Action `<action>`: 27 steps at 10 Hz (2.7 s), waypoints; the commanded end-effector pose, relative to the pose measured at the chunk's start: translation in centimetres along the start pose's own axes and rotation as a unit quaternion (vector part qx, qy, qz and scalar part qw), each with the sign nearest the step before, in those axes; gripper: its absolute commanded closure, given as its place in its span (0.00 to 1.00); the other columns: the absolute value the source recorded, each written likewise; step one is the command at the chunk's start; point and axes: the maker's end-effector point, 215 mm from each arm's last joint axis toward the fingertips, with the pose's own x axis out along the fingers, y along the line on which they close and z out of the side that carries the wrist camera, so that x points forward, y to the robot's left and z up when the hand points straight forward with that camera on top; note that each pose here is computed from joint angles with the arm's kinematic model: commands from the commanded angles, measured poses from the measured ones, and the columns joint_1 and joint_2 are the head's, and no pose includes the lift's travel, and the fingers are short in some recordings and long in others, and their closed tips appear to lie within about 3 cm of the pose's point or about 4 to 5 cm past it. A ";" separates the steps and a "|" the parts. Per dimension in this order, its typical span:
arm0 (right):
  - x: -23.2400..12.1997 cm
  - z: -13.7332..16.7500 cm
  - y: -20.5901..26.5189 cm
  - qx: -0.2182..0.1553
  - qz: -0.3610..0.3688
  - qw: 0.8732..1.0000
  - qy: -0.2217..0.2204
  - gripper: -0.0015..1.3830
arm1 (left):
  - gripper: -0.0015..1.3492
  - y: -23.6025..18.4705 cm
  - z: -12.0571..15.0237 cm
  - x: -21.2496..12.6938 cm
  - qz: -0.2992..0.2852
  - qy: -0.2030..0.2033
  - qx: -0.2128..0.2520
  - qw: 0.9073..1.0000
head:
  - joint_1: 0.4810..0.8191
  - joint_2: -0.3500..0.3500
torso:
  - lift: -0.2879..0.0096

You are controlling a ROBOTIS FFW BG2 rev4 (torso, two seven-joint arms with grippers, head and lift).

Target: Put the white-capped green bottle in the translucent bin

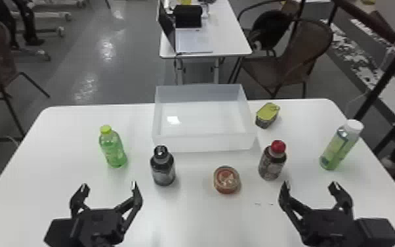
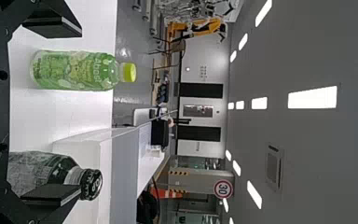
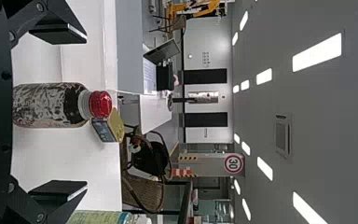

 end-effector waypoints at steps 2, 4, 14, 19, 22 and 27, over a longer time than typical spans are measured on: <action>0.1 0.1 0.0 0.000 0.000 1.000 -0.002 0.14 | 0.09 0.0 -0.1 0.0 0.002 0.003 -0.007 1.000 | 0.63 0.50 | 0.70; 0.1 0.2 0.0 -0.002 0.001 1.000 -0.002 0.14 | 0.09 0.1 -0.1 0.0 0.002 0.002 -0.006 1.000 | 0.63 0.51 | 0.70; 3.7 -3.9 -5.3 0.043 -0.095 0.994 0.012 0.14 | 0.09 0.1 0.3 0.2 0.002 -0.005 -0.008 1.000 | 0.63 0.45 | 0.70; 6.3 -6.1 -12.2 0.032 -0.167 0.985 0.017 0.15 | 0.09 0.4 0.0 0.0 0.013 -0.004 -0.028 0.999 | 0.63 0.34 | 0.70; 8.9 -6.8 -14.6 0.054 -0.182 0.982 0.012 0.15 | 0.09 0.5 -0.2 -0.3 0.014 -0.002 -0.030 0.999 | 0.63 0.29 | 0.70; 12.1 -6.4 -19.0 0.059 -0.132 0.989 0.011 0.15 | 0.09 1.1 -0.4 -0.6 0.021 0.001 -0.035 0.999 | 0.63 0.25 | 0.70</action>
